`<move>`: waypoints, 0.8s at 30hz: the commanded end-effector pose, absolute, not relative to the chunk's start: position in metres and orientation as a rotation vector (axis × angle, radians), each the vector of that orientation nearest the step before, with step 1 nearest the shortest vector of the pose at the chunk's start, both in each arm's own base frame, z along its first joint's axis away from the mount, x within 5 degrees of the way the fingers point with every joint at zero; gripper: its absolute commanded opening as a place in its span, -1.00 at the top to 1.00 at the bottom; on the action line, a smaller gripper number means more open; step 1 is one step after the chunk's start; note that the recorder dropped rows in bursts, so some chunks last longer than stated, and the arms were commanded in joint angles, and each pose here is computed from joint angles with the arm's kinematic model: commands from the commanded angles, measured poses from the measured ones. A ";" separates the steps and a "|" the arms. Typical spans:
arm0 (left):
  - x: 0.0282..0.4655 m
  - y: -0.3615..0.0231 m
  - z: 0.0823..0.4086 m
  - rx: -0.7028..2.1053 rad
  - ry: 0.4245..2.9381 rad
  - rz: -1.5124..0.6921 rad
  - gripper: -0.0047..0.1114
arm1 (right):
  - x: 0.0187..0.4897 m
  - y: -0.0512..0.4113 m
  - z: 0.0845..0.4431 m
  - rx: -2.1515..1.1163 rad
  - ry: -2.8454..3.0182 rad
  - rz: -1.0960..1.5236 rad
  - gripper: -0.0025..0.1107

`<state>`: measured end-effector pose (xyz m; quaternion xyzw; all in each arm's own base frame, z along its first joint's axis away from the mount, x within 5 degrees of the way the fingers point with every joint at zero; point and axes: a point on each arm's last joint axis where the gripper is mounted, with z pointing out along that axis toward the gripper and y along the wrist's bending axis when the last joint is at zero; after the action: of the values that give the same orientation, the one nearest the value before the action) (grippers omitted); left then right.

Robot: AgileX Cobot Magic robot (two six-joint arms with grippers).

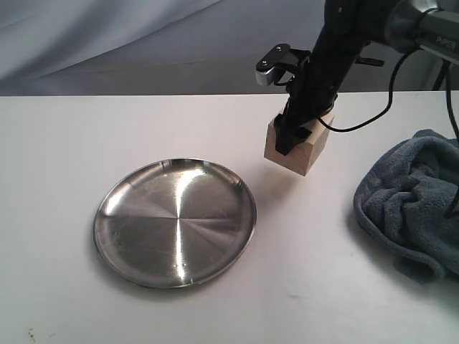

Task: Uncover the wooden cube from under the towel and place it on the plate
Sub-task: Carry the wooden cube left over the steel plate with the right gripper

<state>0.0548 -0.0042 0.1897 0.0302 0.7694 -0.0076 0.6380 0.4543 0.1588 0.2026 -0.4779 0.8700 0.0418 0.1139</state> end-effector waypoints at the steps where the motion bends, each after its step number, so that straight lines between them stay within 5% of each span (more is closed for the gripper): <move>1: 0.055 -0.004 0.189 0.068 1.747 -0.023 0.92 | 0.448 0.178 0.216 -1.408 2.494 0.139 0.54; 24: 0.055 -0.004 0.189 0.068 1.747 -0.023 0.92 | 0.399 0.273 0.217 -1.640 2.326 0.234 0.54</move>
<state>0.0548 -0.0042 0.1897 0.0302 0.7694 -0.0076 0.6380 0.4053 0.2632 0.2035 -0.5625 0.8148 0.0733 0.1196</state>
